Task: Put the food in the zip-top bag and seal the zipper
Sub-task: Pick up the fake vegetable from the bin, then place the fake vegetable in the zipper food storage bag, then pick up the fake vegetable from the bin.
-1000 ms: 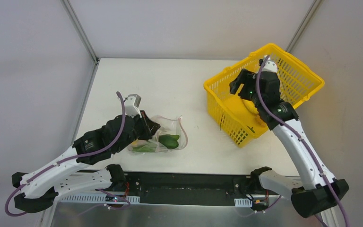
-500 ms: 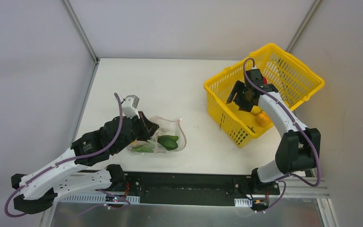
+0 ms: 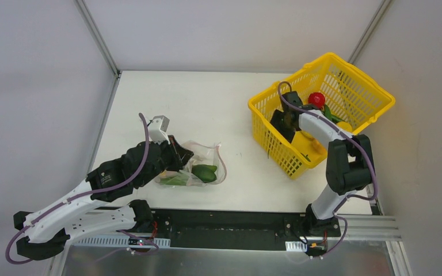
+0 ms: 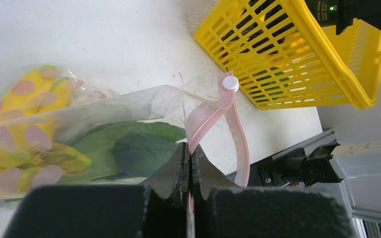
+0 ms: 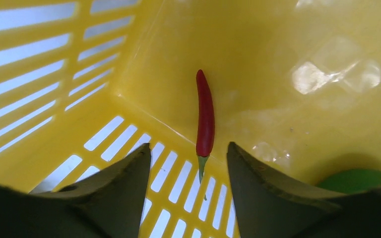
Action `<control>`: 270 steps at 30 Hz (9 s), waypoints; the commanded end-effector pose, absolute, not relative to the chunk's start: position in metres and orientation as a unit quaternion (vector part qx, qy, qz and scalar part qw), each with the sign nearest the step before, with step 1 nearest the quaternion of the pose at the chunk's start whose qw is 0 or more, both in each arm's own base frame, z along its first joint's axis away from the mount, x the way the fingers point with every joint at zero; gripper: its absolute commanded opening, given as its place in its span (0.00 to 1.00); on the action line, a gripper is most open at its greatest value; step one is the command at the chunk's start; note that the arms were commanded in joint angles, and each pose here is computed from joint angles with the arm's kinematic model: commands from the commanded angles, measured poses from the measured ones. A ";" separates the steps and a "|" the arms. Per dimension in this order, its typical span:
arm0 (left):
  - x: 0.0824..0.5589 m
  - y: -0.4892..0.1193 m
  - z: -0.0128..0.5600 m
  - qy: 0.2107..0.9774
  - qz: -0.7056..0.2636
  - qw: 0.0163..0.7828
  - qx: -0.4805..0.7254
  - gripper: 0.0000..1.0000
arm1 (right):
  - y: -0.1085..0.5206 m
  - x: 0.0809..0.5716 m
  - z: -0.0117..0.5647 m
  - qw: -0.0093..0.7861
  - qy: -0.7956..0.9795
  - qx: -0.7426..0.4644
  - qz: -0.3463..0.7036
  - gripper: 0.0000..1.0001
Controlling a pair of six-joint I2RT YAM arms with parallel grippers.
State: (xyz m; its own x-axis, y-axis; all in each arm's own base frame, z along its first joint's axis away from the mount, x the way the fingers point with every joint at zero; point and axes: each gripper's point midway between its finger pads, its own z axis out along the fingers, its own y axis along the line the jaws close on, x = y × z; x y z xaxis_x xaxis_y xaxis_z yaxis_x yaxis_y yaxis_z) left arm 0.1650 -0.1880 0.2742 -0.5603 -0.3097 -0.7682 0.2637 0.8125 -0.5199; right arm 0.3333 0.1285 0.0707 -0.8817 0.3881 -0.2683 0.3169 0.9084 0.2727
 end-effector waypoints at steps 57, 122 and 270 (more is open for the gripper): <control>0.170 -0.181 0.274 0.825 -0.299 0.478 -0.034 0.00 | 0.072 0.356 0.105 0.403 0.856 0.325 -0.007 0.00; 0.172 -0.199 0.283 0.823 -0.316 0.472 -0.021 0.00 | 0.346 0.163 0.363 0.564 0.566 -0.264 0.541 0.01; 0.165 -0.176 0.271 0.835 -0.279 0.473 -0.003 0.02 | -0.003 0.335 0.114 0.216 0.941 0.247 -0.081 0.99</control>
State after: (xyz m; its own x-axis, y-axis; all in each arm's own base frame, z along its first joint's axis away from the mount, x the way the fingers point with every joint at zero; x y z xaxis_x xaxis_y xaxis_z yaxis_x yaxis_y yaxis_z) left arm 0.1634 -0.1784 0.2540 -0.5753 -0.2546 -0.7773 0.2435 0.8539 -0.4599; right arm 0.3413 -0.0199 0.1121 -0.7685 0.3963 -0.5024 0.5148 0.8492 -0.1176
